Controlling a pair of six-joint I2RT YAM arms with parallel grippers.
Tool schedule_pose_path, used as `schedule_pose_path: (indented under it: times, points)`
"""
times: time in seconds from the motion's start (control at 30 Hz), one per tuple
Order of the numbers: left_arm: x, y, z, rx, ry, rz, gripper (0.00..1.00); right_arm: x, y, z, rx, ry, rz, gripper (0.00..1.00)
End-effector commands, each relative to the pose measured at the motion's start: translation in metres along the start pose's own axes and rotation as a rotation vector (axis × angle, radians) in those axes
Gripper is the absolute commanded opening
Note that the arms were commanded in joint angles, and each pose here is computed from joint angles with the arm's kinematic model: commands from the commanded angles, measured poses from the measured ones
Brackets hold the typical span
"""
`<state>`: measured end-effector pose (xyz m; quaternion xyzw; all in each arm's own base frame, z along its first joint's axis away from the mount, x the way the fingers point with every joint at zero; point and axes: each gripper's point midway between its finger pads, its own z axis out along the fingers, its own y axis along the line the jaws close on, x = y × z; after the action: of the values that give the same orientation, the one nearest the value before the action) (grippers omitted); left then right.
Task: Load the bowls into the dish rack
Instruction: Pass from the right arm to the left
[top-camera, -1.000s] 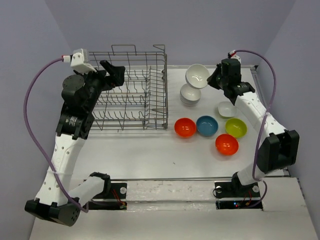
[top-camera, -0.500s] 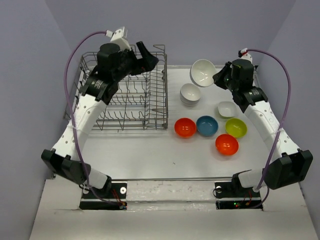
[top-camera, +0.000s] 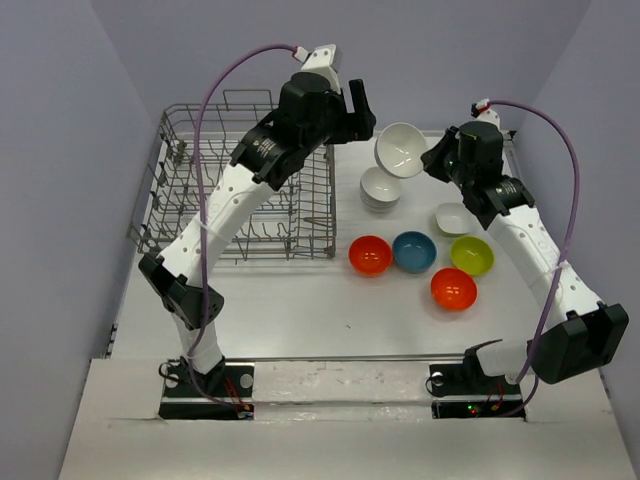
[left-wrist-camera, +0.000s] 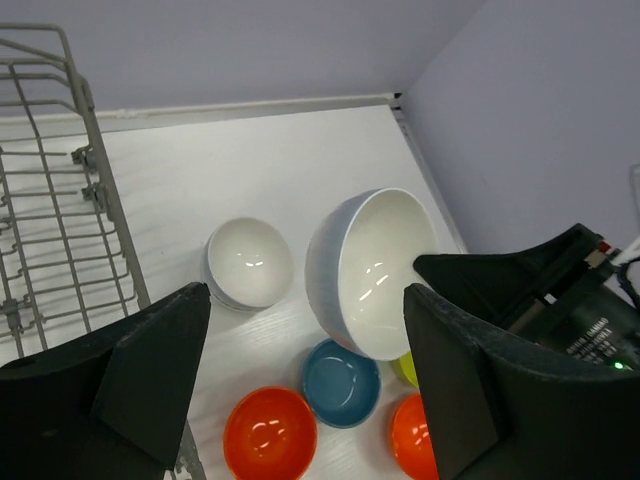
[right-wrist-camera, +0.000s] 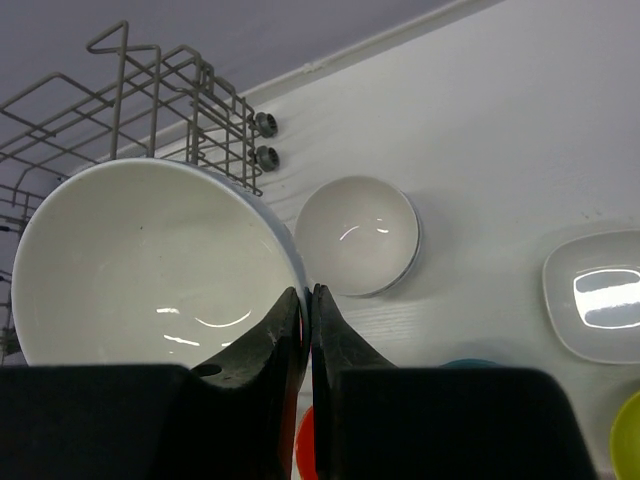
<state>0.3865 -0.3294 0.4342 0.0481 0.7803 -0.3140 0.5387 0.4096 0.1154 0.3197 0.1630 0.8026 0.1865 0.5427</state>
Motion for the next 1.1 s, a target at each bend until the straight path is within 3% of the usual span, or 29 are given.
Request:
schedule_pose_path:
  times: [0.0,0.23,0.67,0.9,1.07]
  points:
    - [0.007,0.004,0.007,-0.097,-0.023,0.045,0.86,-0.026,0.040,-0.017,-0.120,-0.088,0.032,0.01]
    - [0.026,0.005,0.016,-0.145,-0.019,0.072,0.83,-0.035,0.056,-0.024,-0.134,-0.116,0.024,0.01]
    - [0.046,0.019,0.017,-0.225,0.023,0.142,0.59,-0.036,0.073,-0.022,-0.140,-0.127,-0.005,0.01]
    - [0.048,0.024,0.016,-0.242,0.032,0.161,0.53,-0.034,0.085,-0.022,-0.157,-0.127,-0.019,0.01]
    - [0.048,0.025,0.013,-0.251,0.038,0.174,0.42,-0.034,0.087,-0.019,-0.144,-0.131,-0.030,0.01]
